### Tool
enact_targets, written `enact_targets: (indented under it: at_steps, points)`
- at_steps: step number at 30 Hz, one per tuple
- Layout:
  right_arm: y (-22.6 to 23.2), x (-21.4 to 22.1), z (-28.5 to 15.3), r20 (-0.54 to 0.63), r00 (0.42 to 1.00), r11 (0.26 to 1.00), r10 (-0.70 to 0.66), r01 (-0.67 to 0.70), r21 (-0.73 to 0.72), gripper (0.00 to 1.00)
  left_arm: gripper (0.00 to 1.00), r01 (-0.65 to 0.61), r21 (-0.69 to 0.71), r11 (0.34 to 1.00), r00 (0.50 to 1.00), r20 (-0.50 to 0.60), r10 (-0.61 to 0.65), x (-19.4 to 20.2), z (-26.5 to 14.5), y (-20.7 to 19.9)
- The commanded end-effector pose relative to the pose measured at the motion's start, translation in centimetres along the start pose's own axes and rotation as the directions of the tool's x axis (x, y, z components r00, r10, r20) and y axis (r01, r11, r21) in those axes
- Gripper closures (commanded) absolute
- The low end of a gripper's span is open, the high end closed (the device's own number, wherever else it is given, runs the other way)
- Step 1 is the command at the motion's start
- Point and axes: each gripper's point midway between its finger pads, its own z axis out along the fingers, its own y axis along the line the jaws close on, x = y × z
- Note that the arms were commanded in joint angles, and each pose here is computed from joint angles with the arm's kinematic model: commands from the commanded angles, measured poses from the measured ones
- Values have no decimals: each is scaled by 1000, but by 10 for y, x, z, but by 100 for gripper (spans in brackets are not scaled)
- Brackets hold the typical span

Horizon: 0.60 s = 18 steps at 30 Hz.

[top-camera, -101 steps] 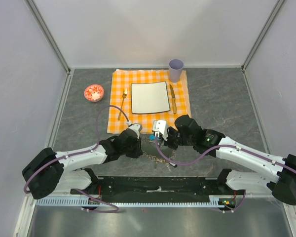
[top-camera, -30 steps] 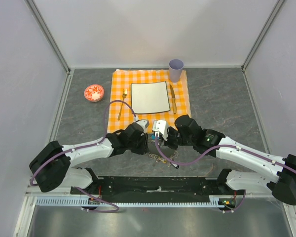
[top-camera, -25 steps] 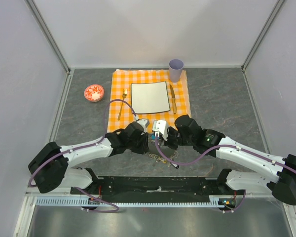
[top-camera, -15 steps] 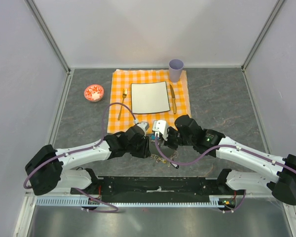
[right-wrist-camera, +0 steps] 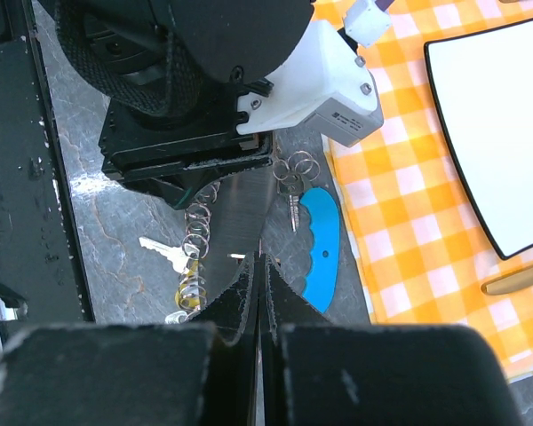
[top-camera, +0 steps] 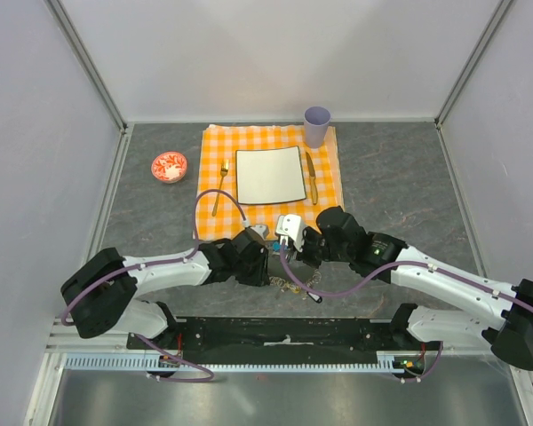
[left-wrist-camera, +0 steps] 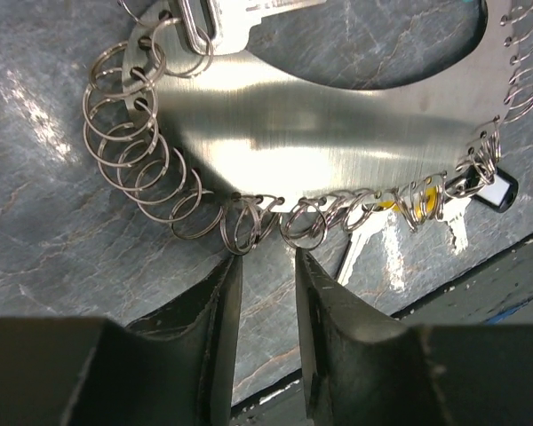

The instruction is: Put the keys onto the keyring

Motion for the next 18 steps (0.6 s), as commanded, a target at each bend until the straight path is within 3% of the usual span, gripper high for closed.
enact_targets:
  at_steps: [1, 18]
  points:
    - [-5, -13, -5, 49, 999, 1000, 5, -6, 28, 100, 64, 41, 16, 999, 997, 59, -42, -12, 5, -2]
    - [-4, -12, -2, 43, 999, 1000, 7, -8, 23, 100, 63, 50, 28, 998, 984, 172, -54, -40, 3, 1]
